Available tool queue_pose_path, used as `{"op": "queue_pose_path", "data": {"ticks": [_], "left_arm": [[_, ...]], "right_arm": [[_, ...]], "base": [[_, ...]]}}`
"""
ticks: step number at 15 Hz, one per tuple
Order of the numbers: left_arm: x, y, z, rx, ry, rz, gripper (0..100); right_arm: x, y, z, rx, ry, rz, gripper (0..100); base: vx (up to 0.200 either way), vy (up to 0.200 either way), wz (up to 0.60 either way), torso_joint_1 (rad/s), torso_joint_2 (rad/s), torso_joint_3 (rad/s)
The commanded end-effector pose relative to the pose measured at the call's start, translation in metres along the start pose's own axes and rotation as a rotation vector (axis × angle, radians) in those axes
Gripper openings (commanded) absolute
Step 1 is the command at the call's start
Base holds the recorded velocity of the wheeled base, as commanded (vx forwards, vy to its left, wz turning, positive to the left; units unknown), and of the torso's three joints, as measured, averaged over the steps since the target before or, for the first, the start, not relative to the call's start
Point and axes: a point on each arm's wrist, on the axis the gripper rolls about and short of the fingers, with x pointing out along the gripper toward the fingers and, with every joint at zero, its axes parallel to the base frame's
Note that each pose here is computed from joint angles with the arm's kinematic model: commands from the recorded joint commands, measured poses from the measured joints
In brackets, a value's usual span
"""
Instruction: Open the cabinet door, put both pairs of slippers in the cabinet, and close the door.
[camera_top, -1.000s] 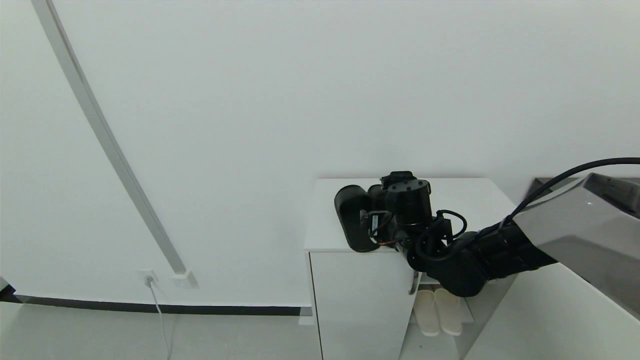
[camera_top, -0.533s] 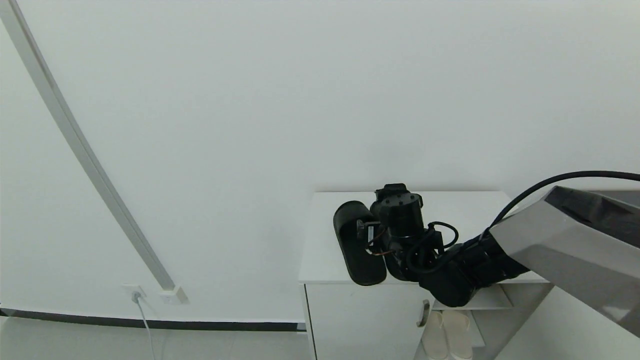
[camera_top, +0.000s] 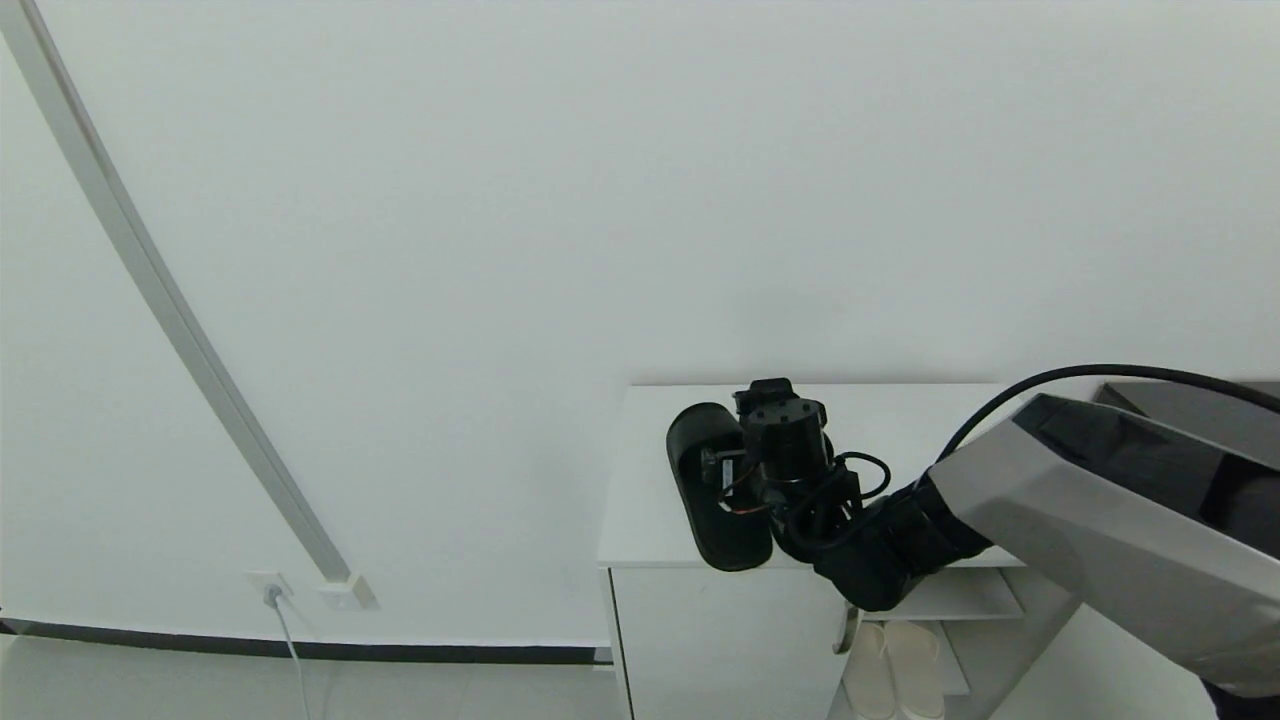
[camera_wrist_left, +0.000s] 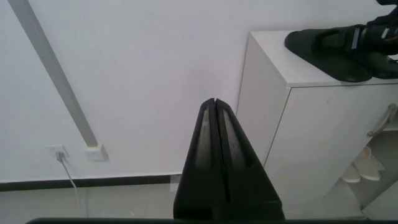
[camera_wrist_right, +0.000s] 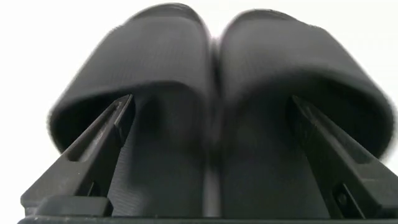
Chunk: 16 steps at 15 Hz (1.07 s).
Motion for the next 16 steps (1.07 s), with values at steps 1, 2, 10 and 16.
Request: {"op": "queue_pose_path", "data": {"ticks": [1, 2, 10, 16], "left_arm": [[0.000, 0.000, 0.000, 0.000, 0.000, 0.000, 0], [0.000, 0.000, 0.000, 0.000, 0.000, 0.000, 0], [0.000, 0.000, 0.000, 0.000, 0.000, 0.000, 0], [0.000, 0.000, 0.000, 0.000, 0.000, 0.000, 0]], "right_arm": [[0.017, 0.000, -0.010, -0.013, -0.010, -0.013, 100], [0.020, -0.001, -0.010, -0.018, -0.015, -0.015, 100], [0.035, -0.001, -0.011, -0.013, -0.034, -0.010, 0], [0.007, -0.007, 0.015, -0.006, -0.052, -0.001, 0]], "base": [[0.000, 0.000, 0.00, 0.000, 0.00, 0.000], [0.000, 0.000, 0.00, 0.000, 0.00, 0.000], [0.000, 0.000, 0.00, 0.000, 0.00, 0.000], [0.000, 0.000, 0.00, 0.000, 0.00, 0.000]]}}
